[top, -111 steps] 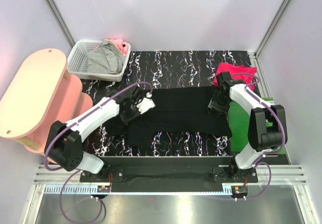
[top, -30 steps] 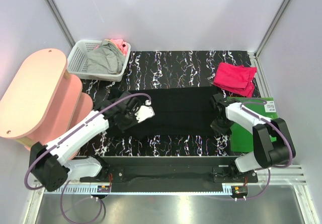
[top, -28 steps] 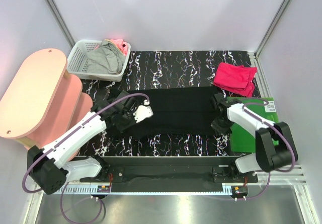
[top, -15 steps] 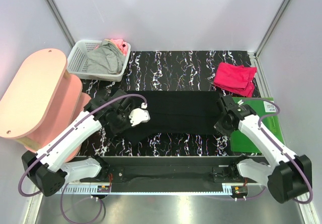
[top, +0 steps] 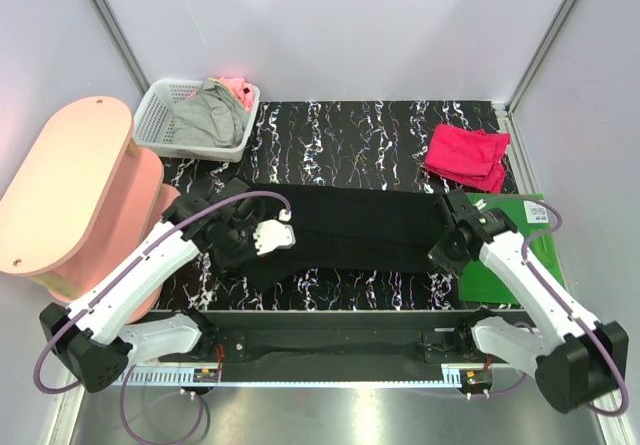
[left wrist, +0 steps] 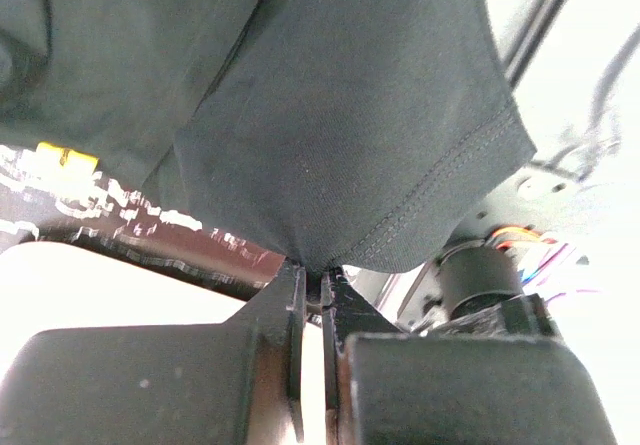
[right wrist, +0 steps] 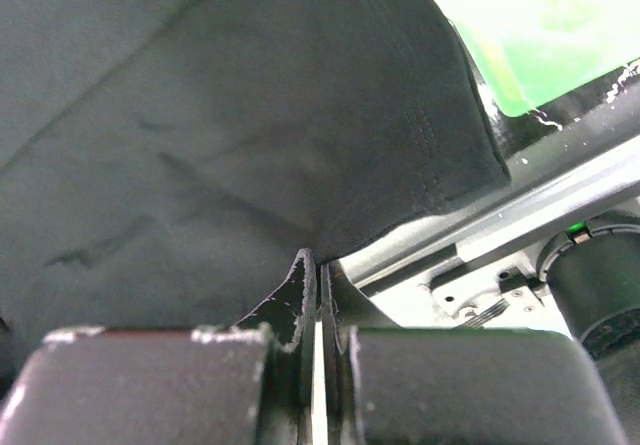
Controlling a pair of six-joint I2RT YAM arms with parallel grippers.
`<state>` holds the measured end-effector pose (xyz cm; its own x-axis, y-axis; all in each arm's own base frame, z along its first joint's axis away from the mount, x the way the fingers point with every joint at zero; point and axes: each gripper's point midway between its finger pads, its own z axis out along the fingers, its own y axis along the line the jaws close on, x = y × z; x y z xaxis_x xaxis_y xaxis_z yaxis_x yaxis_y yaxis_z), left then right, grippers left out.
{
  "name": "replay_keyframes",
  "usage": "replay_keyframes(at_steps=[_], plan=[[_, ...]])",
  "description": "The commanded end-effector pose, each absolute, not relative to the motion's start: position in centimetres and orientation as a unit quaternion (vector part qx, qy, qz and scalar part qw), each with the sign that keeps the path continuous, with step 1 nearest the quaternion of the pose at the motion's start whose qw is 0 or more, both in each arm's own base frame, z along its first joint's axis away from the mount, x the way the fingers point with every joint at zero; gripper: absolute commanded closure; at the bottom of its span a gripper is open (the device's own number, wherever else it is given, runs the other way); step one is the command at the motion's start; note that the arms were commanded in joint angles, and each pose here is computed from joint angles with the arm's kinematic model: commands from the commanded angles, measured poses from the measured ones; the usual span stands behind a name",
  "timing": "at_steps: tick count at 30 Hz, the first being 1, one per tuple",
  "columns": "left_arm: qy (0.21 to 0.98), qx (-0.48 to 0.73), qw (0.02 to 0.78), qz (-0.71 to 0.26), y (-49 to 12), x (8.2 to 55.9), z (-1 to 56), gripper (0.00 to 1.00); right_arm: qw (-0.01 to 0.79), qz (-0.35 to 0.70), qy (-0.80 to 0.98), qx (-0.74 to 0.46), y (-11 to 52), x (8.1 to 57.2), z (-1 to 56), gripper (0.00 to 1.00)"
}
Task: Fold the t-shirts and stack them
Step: Fold the tshirt
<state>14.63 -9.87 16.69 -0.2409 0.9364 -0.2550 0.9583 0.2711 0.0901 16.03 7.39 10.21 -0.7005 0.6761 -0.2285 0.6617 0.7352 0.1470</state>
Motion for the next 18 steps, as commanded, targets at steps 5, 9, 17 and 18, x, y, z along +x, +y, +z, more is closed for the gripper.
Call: replay_keyframes(at_steps=[5,9,17,18], plan=[[0.811,0.577,0.088,0.043,-8.0,22.2,15.5,1.0,0.174,-0.007,0.927,0.331,8.3,23.1,11.5,0.98],[0.817,0.568,0.085,0.062,-8.1,25.8,15.2,1.0,0.182,-0.018,0.927,0.329,8.6,25.9,11.2,0.98],[0.822,0.556,0.083,0.087,-8.8,31.1,14.9,1.0,0.185,-0.052,0.924,0.332,7.2,29.0,10.1,0.98],[0.822,0.556,0.08,0.091,-8.7,31.5,14.7,1.0,0.183,-0.058,0.924,0.331,7.0,29.3,9.8,0.98]])
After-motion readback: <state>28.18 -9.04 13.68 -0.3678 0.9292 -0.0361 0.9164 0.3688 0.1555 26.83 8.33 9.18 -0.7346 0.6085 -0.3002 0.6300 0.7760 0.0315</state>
